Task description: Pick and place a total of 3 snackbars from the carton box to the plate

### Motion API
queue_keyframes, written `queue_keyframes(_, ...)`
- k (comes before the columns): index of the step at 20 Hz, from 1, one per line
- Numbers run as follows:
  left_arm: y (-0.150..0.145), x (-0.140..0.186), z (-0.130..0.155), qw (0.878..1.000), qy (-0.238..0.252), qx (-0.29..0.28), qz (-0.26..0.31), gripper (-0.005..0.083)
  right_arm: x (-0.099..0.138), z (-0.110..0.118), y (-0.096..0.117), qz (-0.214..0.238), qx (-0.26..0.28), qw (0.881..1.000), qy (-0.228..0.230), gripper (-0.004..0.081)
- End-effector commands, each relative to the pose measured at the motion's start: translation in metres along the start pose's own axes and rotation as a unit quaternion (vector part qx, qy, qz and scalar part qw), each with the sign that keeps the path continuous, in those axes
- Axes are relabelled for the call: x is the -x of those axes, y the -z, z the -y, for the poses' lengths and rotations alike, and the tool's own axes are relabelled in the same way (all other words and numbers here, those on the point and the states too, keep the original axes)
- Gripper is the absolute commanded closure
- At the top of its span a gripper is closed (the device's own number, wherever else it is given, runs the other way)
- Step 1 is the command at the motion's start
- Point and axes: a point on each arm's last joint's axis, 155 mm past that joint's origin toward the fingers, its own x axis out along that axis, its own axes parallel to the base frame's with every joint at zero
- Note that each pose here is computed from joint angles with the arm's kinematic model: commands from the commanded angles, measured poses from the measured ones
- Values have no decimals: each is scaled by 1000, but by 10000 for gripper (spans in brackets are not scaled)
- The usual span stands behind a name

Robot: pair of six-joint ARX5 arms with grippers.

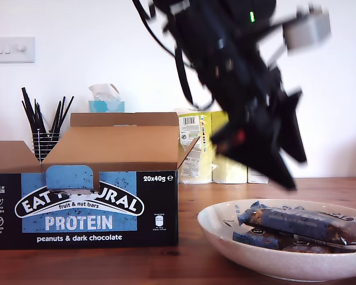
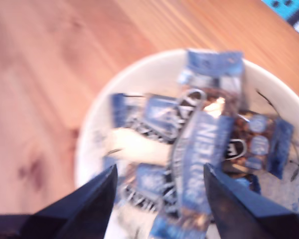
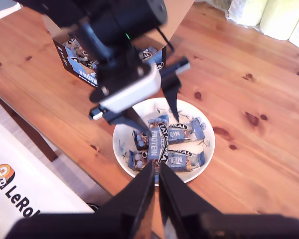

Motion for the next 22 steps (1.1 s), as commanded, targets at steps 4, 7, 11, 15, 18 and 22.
queue_keyframes(4,-24,61,-23,986,-60,153,16,643,-2,1,-15,33,5,999,2,783)
queue_keyframes(7,-19,84,-21,963,-59,261,17,796,-8,8,-41,88,4,996,16,783)
queue_keyframes(11,16,108,-53,909,-110,402,27,796,-41,26,-65,145,-19,988,53,783)
queue_keyframes(15,82,134,-88,849,-179,496,23,796,-74,52,-87,209,-40,971,107,783)
queue_keyframes(18,132,155,-104,813,-220,539,15,796,-90,77,-100,231,-53,960,151,783)
queue_keyframes(22,199,183,-112,760,-271,591,8,796,-114,128,-104,221,-77,949,211,783)
